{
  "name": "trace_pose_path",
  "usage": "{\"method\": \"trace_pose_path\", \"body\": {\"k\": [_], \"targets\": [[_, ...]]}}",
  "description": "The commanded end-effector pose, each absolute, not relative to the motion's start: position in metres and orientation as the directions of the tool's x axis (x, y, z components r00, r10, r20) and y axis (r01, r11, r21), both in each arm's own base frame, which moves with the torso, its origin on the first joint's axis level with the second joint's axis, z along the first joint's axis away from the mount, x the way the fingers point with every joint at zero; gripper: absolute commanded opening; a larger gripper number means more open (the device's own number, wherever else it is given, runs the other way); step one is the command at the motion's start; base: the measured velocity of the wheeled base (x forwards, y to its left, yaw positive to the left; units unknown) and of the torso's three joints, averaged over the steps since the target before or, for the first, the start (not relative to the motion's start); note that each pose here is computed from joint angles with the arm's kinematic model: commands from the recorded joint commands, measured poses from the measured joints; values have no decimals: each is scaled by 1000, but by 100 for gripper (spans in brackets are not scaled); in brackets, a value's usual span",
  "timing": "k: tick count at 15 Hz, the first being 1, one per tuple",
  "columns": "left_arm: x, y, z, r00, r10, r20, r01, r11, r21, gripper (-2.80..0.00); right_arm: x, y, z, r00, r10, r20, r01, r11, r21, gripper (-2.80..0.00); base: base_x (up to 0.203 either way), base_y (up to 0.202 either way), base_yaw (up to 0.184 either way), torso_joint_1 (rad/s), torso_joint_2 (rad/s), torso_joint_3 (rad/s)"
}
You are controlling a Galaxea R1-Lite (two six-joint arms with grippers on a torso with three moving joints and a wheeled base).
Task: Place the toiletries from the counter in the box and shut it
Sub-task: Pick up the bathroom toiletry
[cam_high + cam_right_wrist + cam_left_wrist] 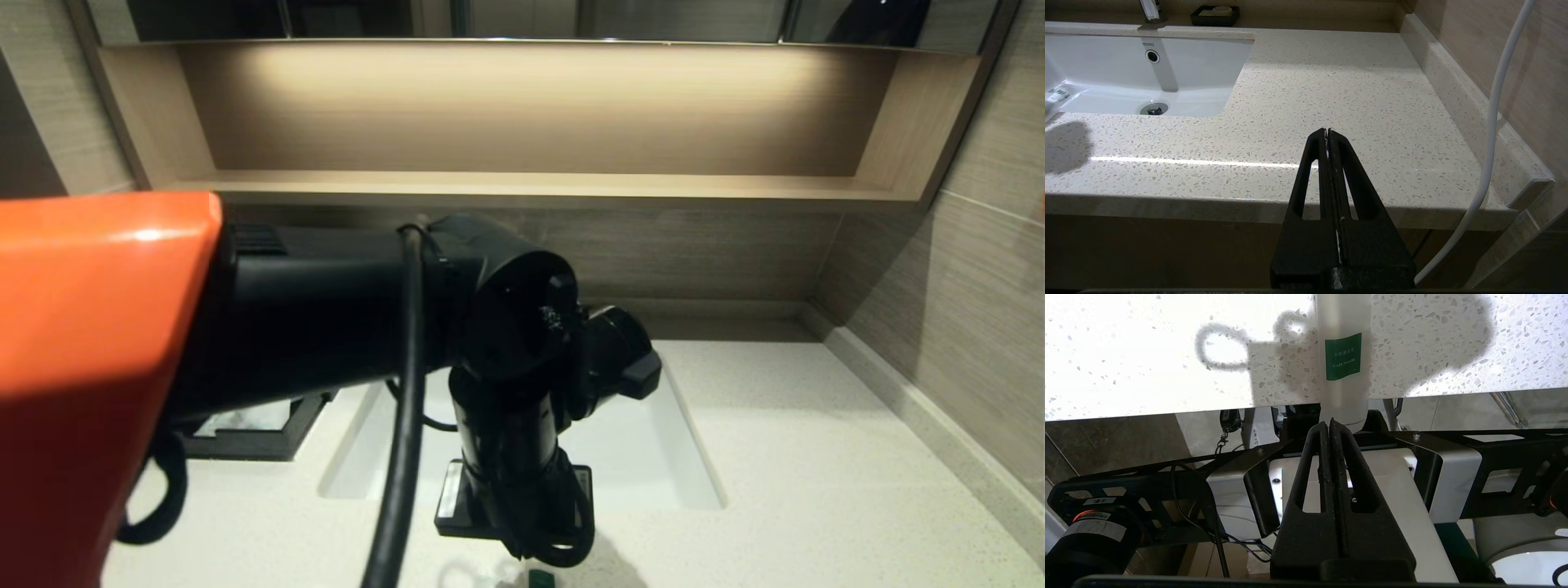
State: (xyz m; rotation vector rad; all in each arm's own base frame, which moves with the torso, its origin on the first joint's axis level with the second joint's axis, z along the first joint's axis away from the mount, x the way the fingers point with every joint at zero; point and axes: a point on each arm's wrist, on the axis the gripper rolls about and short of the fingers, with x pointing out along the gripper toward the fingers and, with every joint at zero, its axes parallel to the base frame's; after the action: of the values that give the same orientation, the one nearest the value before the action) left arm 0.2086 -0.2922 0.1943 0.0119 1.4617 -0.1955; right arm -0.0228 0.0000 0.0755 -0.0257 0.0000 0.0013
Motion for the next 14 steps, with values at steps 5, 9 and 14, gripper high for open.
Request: {"method": "trace_pose_path", "body": {"k": [5, 9, 14], "targets": [[207, -299, 188, 46, -157, -986, 148, 978, -149, -280, -23, 0, 75, 1000, 2, -1, -2, 1000, -26, -280, 0, 0, 0, 0, 0, 0], [203, -302, 188, 44, -158, -986, 160, 976, -149, -280, -23, 0, 75, 1000, 2, -2, -2, 1000, -26, -280, 0, 0, 0, 0, 0, 0], [204, -304, 184, 38, -149, -988, 159, 977, -142, -280, -23, 0, 75, 1000, 2, -2, -2, 1000, -26, -280, 0, 0, 0, 0, 0, 0]]}}
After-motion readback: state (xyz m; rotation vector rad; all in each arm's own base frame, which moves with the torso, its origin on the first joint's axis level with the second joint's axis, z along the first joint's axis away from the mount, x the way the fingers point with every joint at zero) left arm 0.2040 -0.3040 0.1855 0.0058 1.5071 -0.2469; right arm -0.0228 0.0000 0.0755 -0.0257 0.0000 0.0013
